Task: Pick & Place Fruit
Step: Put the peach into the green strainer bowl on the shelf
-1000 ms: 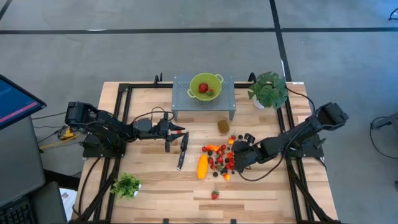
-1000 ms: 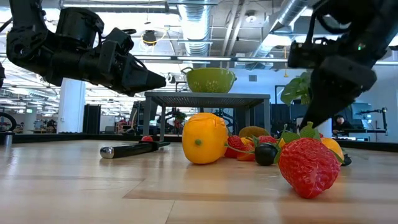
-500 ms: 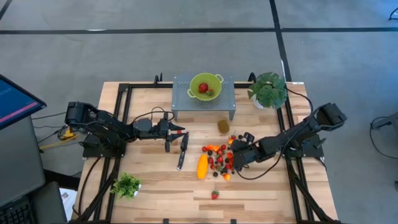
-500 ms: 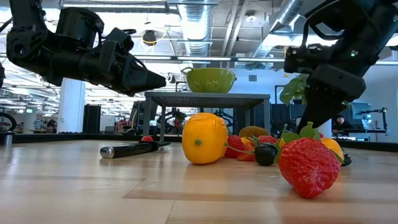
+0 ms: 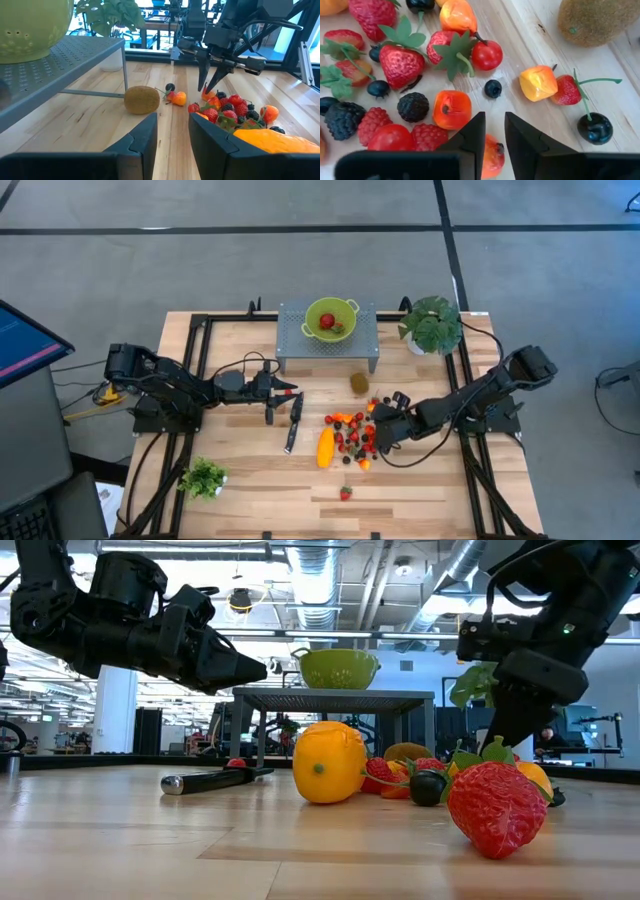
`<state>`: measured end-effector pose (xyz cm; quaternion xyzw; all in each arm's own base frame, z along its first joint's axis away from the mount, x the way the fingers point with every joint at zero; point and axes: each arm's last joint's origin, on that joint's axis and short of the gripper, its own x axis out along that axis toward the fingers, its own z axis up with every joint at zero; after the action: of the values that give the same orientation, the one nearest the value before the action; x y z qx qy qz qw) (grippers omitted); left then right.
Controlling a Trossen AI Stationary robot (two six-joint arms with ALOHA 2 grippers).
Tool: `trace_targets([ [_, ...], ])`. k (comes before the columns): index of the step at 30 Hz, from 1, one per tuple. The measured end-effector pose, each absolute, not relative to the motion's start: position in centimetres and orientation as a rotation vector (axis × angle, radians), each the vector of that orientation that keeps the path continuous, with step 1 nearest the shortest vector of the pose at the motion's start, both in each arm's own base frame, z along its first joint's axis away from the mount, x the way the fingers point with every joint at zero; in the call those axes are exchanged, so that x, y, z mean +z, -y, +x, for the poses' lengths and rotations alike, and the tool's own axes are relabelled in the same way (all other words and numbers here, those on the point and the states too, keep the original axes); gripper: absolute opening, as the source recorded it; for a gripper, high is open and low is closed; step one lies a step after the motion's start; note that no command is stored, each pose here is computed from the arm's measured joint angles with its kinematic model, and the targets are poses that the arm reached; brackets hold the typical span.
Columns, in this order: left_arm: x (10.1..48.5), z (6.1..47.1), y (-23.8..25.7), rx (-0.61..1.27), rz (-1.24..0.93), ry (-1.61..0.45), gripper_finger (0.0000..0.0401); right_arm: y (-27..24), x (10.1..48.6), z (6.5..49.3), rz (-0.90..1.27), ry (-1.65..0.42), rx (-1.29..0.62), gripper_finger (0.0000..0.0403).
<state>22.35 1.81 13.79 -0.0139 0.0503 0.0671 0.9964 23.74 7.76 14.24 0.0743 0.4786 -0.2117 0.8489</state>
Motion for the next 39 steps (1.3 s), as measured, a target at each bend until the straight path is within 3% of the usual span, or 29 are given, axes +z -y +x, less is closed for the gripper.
trace_targets([
  [7, 13.8, 22.3, -1.8, 0.134, -0.028, -0.100, 0.0106, -7.7, 14.2, 23.6, 0.147, -1.025, -0.451, 0.0006],
  [22, 13.8, 22.3, -1.8, 0.133, -0.028, -0.101, 0.0106, -7.7, 15.2, 23.5, 0.152, -0.987, -0.423, 0.0001],
  [39, 13.8, 22.3, -1.8, 0.131, -0.028, -0.101, 0.0106, -3.8, 23.7, 25.7, 0.062, -0.420, -0.237, 0.0000],
])
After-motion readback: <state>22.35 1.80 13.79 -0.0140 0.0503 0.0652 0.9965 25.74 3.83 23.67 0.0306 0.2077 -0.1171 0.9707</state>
